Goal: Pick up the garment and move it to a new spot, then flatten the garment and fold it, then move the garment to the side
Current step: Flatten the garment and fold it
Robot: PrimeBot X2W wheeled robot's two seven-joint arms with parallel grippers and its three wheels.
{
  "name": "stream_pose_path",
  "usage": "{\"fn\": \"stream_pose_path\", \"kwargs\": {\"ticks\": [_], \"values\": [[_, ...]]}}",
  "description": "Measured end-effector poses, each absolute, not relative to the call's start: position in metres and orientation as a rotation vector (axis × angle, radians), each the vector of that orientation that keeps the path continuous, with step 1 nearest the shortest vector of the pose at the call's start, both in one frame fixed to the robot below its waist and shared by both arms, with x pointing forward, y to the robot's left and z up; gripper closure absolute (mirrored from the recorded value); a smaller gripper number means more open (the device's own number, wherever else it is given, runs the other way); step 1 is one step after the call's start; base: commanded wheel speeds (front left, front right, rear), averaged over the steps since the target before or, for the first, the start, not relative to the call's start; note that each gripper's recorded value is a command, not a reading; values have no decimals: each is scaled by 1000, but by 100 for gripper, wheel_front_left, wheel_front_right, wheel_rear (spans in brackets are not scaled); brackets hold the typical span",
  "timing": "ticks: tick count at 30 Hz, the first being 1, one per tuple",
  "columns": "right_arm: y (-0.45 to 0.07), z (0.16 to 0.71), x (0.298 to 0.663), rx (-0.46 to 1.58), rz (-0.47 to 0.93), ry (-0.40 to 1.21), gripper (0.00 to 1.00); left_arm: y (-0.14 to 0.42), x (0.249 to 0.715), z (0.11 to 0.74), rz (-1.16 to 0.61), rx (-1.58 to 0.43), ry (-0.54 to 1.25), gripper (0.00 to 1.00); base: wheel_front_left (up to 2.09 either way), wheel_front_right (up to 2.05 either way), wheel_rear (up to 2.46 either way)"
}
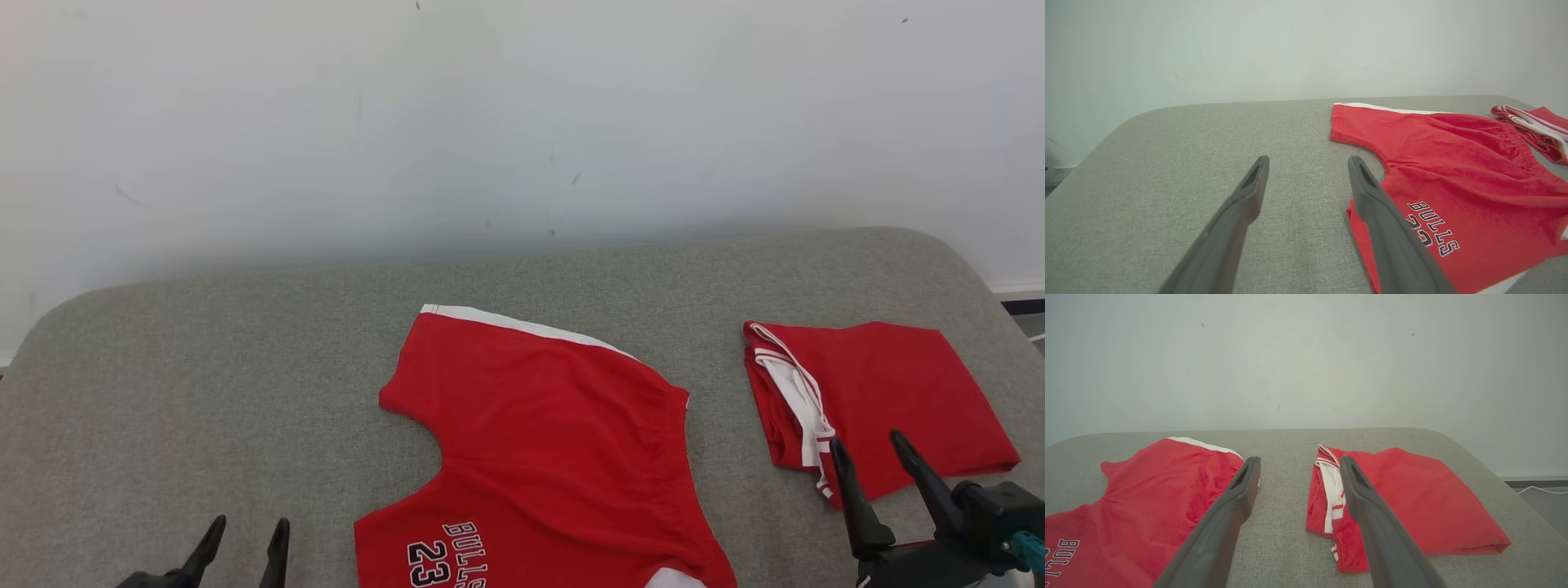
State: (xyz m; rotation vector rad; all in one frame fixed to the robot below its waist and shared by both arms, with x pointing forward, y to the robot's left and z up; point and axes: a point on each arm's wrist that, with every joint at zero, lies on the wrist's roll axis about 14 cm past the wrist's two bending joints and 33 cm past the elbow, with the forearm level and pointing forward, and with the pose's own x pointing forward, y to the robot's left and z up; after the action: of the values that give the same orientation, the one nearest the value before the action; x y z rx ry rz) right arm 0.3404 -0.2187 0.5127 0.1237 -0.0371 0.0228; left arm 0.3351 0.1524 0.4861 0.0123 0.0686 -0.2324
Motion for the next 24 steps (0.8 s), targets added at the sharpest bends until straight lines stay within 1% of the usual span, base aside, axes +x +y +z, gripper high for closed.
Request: {"fn": "stream_pose_path", "kwargs": {"ticks": [24], "values": [[-223, 510, 335, 120, 8, -33, 0, 148, 335, 488, -245, 6, 85, 0, 0, 0, 0]]}}
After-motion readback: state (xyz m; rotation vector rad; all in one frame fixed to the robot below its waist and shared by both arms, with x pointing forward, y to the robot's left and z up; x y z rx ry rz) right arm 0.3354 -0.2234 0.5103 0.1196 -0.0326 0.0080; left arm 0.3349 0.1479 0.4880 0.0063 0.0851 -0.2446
